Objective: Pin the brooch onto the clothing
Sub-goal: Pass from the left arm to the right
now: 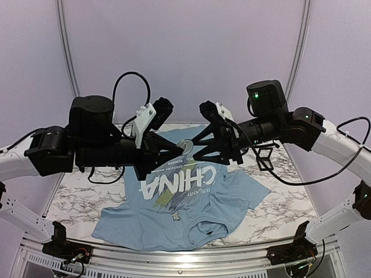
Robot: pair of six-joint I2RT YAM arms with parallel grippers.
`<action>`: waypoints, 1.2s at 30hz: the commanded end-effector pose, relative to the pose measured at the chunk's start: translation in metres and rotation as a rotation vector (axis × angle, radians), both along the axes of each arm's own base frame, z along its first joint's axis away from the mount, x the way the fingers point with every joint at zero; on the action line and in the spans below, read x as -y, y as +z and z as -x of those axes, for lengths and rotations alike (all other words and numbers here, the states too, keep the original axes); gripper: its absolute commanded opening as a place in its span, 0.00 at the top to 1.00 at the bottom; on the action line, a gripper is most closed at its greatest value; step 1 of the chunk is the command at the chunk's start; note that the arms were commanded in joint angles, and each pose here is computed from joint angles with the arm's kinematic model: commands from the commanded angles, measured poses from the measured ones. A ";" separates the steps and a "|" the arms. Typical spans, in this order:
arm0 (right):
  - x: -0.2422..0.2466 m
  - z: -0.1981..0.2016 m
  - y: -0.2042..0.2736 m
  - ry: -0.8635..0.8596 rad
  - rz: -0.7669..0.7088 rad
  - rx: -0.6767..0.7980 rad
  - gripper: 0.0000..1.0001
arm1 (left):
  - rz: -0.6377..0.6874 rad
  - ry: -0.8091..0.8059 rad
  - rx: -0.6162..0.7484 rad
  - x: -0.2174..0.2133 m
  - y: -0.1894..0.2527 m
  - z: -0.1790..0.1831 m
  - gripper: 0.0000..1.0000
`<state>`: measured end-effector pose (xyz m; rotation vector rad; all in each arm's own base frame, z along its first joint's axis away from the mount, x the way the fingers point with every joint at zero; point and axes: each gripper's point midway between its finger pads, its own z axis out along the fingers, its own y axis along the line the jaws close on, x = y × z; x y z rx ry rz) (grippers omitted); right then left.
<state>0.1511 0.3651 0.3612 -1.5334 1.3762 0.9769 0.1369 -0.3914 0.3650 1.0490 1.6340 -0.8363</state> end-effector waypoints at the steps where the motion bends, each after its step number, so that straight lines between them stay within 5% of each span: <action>1: 0.004 0.010 -0.032 0.037 0.159 -0.006 0.61 | -0.213 -0.010 0.012 -0.015 -0.026 0.000 1.00; 5: -0.003 0.012 -0.030 0.050 0.151 0.001 0.61 | -0.231 -0.032 0.018 -0.013 -0.027 0.003 1.00; 11: -0.005 0.009 -0.009 0.034 0.087 0.037 0.47 | -0.255 -0.035 0.016 -0.017 -0.030 0.004 1.00; 16: -0.014 0.011 -0.004 0.068 0.054 0.023 0.68 | -0.254 -0.043 0.017 -0.015 -0.029 0.004 1.00; 28: -0.024 0.019 -0.011 0.129 0.043 -0.022 0.84 | -0.264 -0.073 0.016 -0.008 -0.033 0.007 1.00; 32: -0.025 0.022 -0.012 0.144 0.035 -0.032 1.00 | -0.271 -0.081 0.010 -0.006 -0.036 0.008 1.00; 36: -0.024 0.020 -0.020 0.126 0.053 -0.042 1.00 | -0.257 -0.056 0.025 -0.011 -0.031 0.005 0.98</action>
